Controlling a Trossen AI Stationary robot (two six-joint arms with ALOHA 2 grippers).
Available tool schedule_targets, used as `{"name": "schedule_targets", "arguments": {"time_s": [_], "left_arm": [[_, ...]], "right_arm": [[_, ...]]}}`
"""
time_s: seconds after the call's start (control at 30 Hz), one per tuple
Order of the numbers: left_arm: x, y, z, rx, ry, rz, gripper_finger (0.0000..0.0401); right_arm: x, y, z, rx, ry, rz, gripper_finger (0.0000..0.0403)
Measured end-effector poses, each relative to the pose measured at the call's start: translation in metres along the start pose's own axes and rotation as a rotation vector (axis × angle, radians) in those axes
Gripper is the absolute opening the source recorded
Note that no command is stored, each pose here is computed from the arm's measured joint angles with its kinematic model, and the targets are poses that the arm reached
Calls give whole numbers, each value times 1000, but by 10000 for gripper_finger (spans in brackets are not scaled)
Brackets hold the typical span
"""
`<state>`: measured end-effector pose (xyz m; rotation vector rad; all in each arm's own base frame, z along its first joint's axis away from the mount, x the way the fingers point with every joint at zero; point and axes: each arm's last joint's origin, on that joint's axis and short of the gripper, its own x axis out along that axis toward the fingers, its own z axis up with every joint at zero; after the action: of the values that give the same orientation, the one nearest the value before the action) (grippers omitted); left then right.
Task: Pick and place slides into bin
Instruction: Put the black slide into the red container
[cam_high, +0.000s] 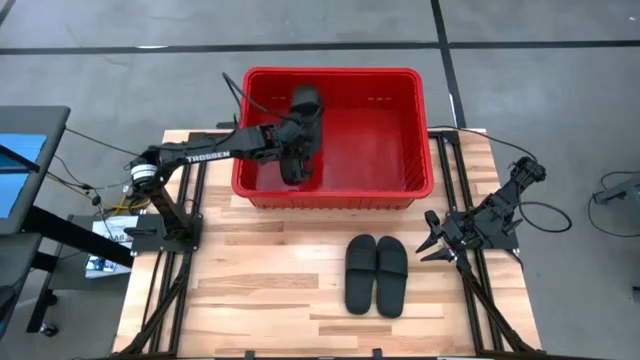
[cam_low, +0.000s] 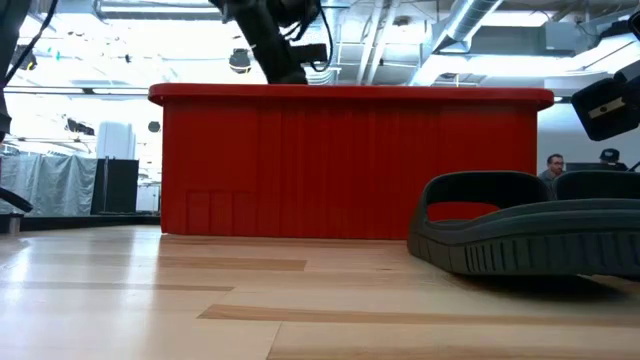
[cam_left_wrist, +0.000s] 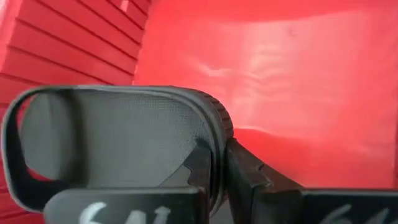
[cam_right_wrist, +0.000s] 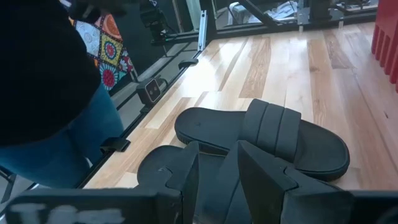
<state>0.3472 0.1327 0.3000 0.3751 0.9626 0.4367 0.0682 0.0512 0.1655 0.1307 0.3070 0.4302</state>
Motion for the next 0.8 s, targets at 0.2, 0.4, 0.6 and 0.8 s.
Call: {"name": "schedule_targets", "arguments": {"time_s": [0.2,0.4,0.6,0.8], "left_arm": [[8,-7,-6,8,-5,-3,7],[15,-10,-2,3,-26,11,7],[48,-25,-4,42,29,-16,7],[69,-36,-12,71,110,-43,7]], "right_arm": [[0,0,0,0,0,0,103],[0,0,0,0,0,0,103],[0,0,0,0,-2,1,103],[0,0,0,1,-3,1,103]]}}
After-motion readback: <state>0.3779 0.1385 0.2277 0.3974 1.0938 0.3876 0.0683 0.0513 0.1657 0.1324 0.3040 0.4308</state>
